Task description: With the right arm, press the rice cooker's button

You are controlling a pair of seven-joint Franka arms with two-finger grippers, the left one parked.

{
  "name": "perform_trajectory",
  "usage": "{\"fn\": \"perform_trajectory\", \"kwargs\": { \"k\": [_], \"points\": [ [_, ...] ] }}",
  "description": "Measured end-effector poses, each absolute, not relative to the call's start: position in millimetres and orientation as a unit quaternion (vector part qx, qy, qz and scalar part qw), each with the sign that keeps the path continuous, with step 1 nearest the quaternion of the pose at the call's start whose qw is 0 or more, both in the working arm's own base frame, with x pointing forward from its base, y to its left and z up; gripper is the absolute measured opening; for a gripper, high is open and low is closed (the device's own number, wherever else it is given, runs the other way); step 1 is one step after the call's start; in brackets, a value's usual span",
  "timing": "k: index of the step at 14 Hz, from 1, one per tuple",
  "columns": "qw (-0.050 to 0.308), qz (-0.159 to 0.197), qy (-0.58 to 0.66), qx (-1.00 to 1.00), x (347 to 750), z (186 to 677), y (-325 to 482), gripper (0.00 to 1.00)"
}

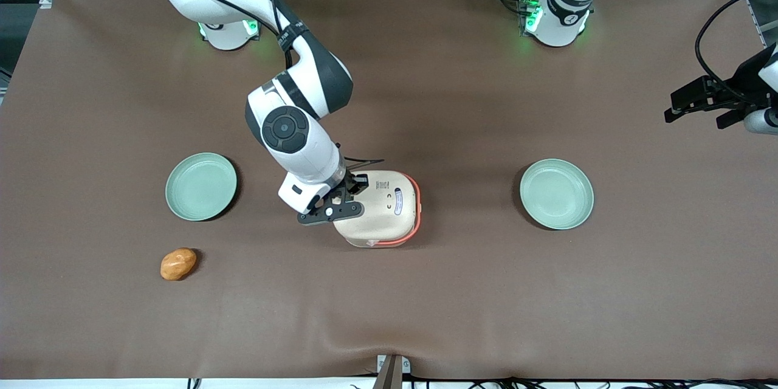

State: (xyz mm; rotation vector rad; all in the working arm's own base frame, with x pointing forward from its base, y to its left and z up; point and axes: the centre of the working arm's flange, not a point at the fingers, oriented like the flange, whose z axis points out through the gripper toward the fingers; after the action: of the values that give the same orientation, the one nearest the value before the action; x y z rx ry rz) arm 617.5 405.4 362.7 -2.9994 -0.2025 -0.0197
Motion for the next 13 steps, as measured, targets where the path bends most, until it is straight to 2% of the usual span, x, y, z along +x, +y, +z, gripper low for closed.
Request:
{"fn": "perform_trajectory", "kwargs": {
  "k": [9,13],
  "points": [
    [0.078,0.002,-0.055,-0.995,620,366,402,0.01],
    [0.107,0.004,-0.04,-0.993,624,406,397,0.01]
  ]
}}
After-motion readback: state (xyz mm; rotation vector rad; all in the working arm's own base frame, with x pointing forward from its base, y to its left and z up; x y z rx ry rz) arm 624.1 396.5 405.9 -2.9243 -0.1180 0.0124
